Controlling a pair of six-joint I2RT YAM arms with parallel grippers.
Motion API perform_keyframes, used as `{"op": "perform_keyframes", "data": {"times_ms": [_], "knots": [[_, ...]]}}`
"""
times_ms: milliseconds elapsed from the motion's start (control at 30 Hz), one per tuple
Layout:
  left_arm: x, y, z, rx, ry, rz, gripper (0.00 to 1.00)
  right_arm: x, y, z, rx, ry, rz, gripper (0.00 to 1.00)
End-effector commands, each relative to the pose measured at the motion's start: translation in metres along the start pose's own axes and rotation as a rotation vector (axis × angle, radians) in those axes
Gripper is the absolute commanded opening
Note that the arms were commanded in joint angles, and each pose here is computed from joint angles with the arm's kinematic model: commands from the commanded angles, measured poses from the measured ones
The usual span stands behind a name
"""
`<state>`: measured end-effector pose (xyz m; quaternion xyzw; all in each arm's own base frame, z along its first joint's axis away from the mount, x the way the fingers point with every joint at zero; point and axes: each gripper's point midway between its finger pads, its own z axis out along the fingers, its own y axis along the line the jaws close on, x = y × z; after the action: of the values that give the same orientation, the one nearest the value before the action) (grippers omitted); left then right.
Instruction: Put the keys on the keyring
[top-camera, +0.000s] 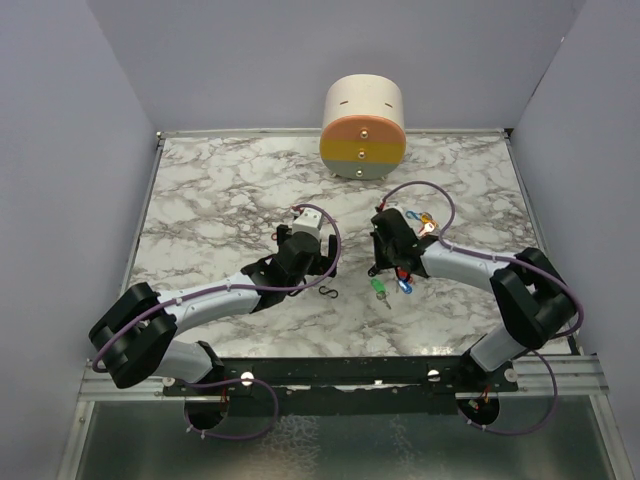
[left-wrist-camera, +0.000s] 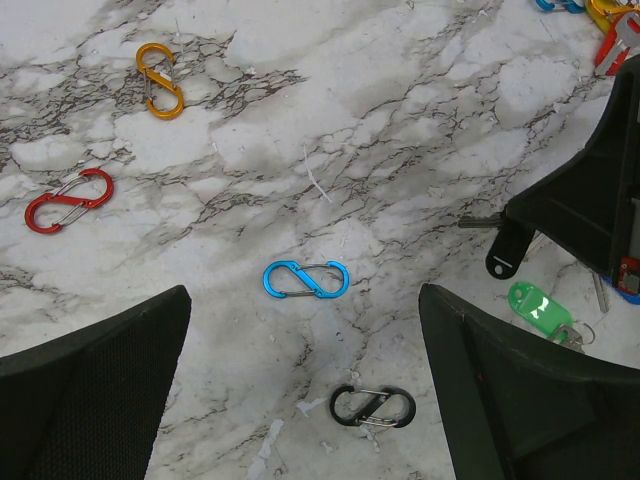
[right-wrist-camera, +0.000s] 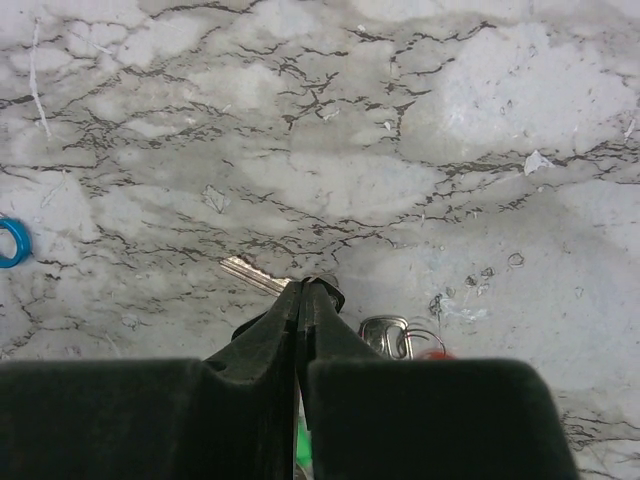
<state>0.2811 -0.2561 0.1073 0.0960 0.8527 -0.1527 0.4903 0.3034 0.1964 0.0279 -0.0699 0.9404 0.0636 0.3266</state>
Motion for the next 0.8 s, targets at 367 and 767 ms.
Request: {"op": "perform_keyframes", "data": {"times_ms": [367,767], "knots": [[-0.002,0.004,0.000,-0.018,-0.017,0.005,0.97,-0.056,0.045,-0.058,-0.314,-0.289,-0.131,0.01],[0.004,0.010,0.003,-0.043,-0.007,0.010,0.94,-0.045,0.085,-0.051,-0.530,-0.232,-0.252,0.01]]}}
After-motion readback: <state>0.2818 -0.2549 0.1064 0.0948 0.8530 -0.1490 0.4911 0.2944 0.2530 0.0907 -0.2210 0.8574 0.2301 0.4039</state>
